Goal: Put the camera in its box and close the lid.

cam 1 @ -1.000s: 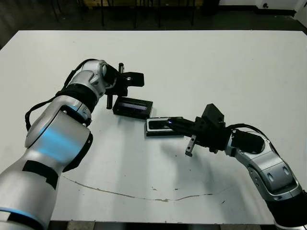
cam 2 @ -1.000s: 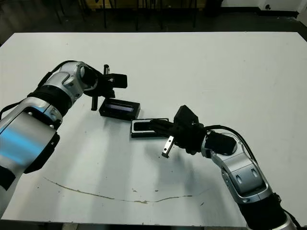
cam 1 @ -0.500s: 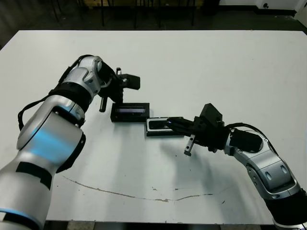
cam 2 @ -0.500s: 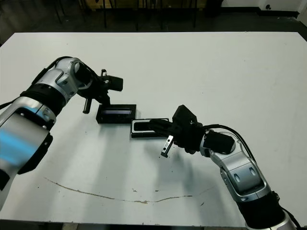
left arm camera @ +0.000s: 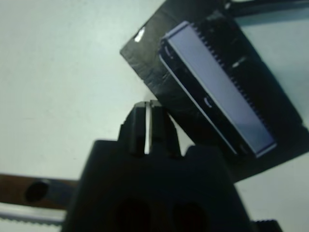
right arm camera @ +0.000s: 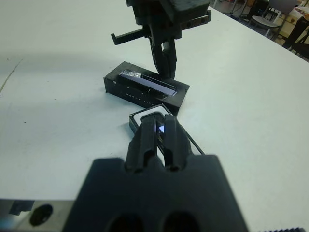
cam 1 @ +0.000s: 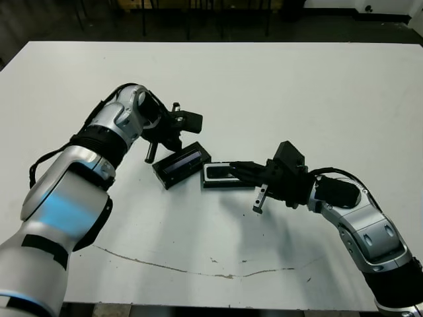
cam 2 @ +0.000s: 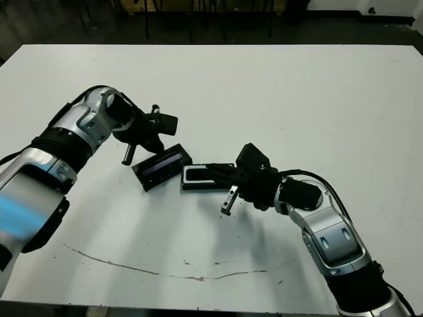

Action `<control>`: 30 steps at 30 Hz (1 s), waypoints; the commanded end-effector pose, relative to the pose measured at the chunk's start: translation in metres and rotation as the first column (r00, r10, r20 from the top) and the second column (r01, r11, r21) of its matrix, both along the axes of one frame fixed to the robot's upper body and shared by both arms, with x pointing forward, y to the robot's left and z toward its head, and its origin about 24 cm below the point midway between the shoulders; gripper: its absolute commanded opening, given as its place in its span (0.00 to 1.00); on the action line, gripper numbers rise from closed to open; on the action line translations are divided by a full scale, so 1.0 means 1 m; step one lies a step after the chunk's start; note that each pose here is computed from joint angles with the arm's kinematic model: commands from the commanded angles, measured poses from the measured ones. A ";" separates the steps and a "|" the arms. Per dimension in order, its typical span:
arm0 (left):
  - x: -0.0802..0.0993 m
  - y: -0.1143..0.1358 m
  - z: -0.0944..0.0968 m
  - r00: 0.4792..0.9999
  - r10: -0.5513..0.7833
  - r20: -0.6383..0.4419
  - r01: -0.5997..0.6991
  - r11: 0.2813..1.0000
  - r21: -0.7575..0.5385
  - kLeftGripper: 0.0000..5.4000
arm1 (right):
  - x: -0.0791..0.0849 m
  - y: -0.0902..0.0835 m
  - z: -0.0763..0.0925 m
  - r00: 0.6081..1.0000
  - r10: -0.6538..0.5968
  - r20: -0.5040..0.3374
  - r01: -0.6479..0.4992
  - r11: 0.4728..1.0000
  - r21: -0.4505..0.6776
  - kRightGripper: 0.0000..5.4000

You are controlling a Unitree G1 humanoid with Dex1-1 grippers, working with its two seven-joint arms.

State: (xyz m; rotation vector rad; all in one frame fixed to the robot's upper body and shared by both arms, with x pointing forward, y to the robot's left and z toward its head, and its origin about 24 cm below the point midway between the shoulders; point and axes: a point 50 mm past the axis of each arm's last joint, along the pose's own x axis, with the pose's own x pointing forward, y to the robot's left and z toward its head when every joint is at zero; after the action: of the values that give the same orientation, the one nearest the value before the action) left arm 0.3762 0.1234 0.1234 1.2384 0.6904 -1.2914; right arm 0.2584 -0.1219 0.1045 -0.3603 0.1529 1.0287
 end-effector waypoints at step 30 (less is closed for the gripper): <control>-0.033 0.109 0.036 0.662 0.581 0.474 -0.276 0.777 -0.566 0.00 | -0.008 -0.006 -0.004 1.000 0.022 -0.015 -0.022 1.000 0.004 0.00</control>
State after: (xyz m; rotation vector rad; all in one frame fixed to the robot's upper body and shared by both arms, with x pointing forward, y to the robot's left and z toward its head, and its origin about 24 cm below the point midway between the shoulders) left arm 0.3528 0.2248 0.1600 0.9865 0.1859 -0.5154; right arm 0.2522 -0.1236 0.1053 -0.3498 0.1194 1.0566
